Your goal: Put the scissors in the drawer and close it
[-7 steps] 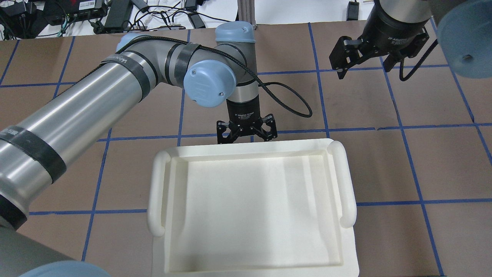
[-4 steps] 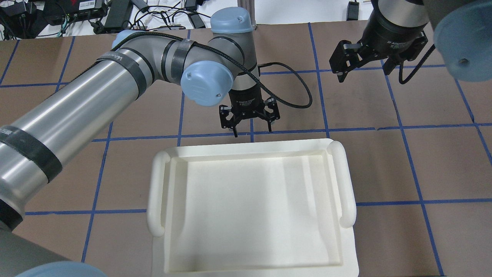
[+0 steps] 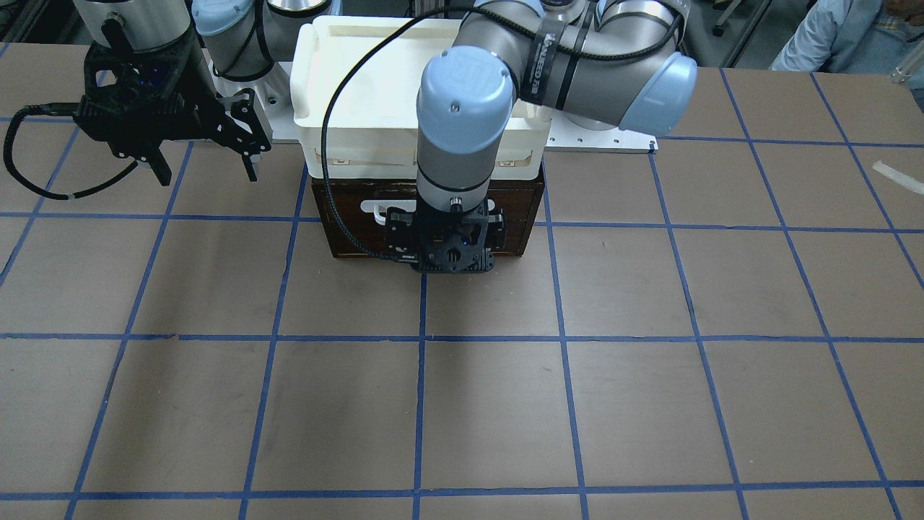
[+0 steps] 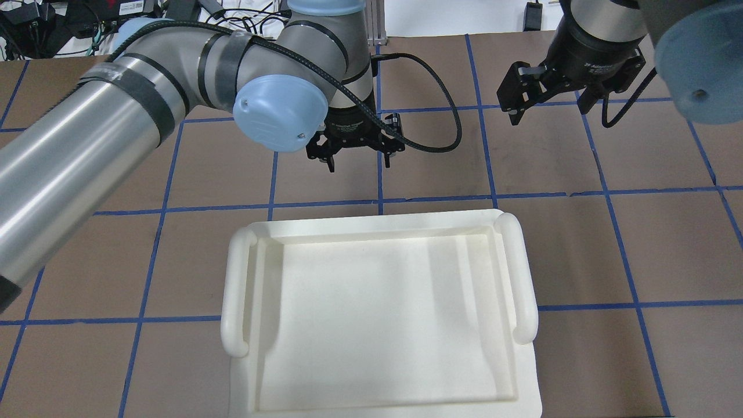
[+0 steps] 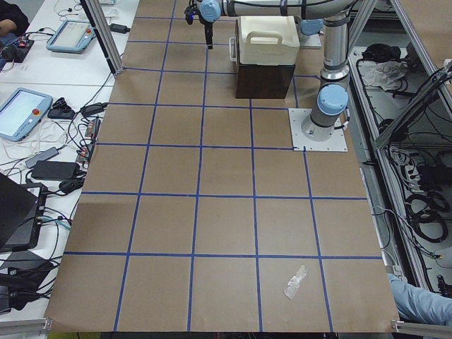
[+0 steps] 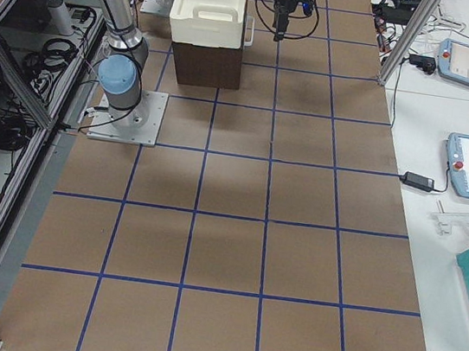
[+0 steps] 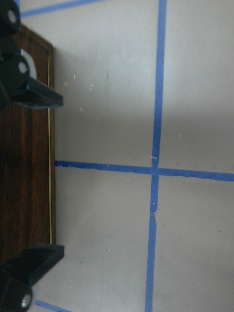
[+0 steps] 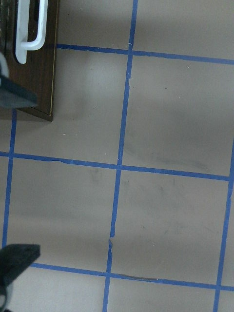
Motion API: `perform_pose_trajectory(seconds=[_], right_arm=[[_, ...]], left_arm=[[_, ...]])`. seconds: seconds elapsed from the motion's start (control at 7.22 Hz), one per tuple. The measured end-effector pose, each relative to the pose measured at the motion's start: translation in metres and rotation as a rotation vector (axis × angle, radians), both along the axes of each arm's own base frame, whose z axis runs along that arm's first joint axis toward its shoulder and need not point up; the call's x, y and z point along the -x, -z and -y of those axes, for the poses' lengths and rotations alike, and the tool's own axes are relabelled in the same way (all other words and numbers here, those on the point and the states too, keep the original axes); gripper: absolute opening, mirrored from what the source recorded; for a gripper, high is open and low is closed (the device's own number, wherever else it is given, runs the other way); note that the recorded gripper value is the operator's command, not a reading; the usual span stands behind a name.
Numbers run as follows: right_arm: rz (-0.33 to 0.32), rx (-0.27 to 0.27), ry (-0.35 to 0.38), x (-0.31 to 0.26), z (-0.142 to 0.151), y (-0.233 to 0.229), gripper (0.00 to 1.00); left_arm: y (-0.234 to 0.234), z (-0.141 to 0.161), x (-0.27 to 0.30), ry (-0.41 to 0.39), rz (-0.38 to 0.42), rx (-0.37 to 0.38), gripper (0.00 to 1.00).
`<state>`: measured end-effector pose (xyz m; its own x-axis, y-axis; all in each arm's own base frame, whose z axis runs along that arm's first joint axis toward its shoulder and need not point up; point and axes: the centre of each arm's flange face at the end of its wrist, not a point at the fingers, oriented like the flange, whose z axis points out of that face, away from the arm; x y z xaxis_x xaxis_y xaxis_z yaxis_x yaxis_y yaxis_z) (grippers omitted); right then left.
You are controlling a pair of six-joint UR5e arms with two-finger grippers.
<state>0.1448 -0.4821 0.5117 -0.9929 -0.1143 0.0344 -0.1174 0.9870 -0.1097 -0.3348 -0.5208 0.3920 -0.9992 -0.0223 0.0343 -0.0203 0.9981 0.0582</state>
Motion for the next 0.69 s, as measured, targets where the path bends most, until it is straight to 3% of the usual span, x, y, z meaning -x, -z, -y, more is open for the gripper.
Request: perform_pose_trajectory(seconds=[0.42,0.69], right_arm=[[0.0,-0.005,0.002,0.0,0.0,0.002,1.0],[0.002,-0.005,0.004,0.0,0.0,0.003,1.0]], left_arm=[[-0.081,-0.047,-0.038,-0.011,0.015,0.048,1.0],[-0.09,-0.071,-0.063,-0.043,0.014,0.043,1.0]])
